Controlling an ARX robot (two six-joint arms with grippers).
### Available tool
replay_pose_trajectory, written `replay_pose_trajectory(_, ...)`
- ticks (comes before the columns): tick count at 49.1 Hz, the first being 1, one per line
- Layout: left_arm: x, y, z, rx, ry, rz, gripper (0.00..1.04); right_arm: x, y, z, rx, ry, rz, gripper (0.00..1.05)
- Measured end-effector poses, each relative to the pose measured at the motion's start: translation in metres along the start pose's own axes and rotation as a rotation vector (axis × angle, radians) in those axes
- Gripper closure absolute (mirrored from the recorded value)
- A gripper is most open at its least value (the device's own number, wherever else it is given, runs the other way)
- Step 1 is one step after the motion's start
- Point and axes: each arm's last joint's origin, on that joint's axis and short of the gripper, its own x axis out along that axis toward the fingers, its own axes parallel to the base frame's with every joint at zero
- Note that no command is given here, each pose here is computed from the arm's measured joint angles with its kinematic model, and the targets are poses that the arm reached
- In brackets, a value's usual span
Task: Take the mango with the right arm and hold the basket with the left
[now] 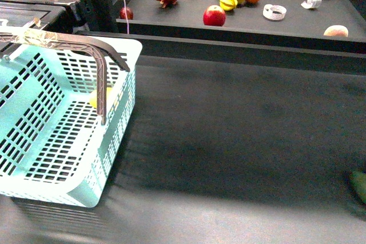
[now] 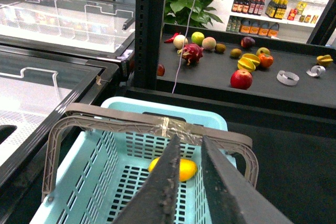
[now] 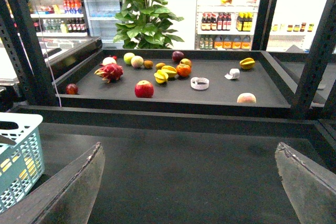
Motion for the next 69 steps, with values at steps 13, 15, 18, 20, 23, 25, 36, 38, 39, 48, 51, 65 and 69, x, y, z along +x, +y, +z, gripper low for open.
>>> replay_pose_trajectory(13, -0.029, -0.014, -0.001, 0.027, 0.001, 0.014, 1.03, 0.0, 0.0, 0.0, 0.0, 0.0, 0.0, 0.08)
replay_pose_trajectory(15, -0.033, -0.017, -0.001, 0.028, 0.0, 0.0, 1.03, 0.0, 0.0, 0.0, 0.0, 0.0, 0.0, 0.08)
replay_pose_trajectory(18, -0.038, -0.017, -0.001, 0.031, -0.001, -0.005, 1.03, 0.0, 0.0, 0.0, 0.0, 0.0, 0.0, 0.08)
replay_pose_trajectory(20, -0.041, -0.017, 0.0, 0.032, -0.001, -0.001, 1.03, 0.0, 0.0, 0.0, 0.0, 0.0, 0.0, 0.08)
replay_pose_trajectory(23, -0.045, -0.017, 0.0, 0.032, -0.001, 0.001, 1.03, 0.0, 0.0, 0.0, 0.0, 0.0, 0.0, 0.08)
replay_pose_trajectory(25, -0.048, -0.017, 0.0, 0.032, -0.003, 0.001, 1.03, 0.0, 0.0, 0.0, 0.0, 0.0, 0.0, 0.08)
replay_pose_trajectory(36, -0.063, -0.018, 0.005, 0.036, -0.02, 0.0, 1.03, 0.0, 0.0, 0.0, 0.0, 0.0, 0.0, 0.08)
replay_pose_trajectory(38, -0.065, -0.018, 0.006, 0.036, -0.023, 0.0, 1.03, 0.0, 0.0, 0.0, 0.0, 0.0, 0.0, 0.08)
replay_pose_trajectory(39, -0.066, -0.018, 0.006, 0.036, -0.024, 0.0, 1.03, 0.0, 0.0, 0.0, 0.0, 0.0, 0.0, 0.08)
replay_pose_trajectory(48, -0.075, -0.018, 0.009, 0.038, -0.034, -0.001, 1.03, 0.0, 0.0, 0.0, 0.0, 0.0, 0.0, 0.08)
replay_pose_trajectory(51, -0.078, -0.018, 0.01, 0.038, -0.036, -0.001, 1.03, 0.0, 0.0, 0.0, 0.0, 0.0, 0.0, 0.08)
replay_pose_trajectory(65, -0.089, -0.018, 0.011, 0.038, -0.04, -0.001, 1.03, 0.0, 0.0, 0.0, 0.0, 0.0, 0.0, 0.08)
replay_pose_trajectory(69, -0.091, -0.018, 0.01, 0.038, -0.039, -0.001, 1.03, 0.0, 0.0, 0.0, 0.0, 0.0, 0.0, 0.08)
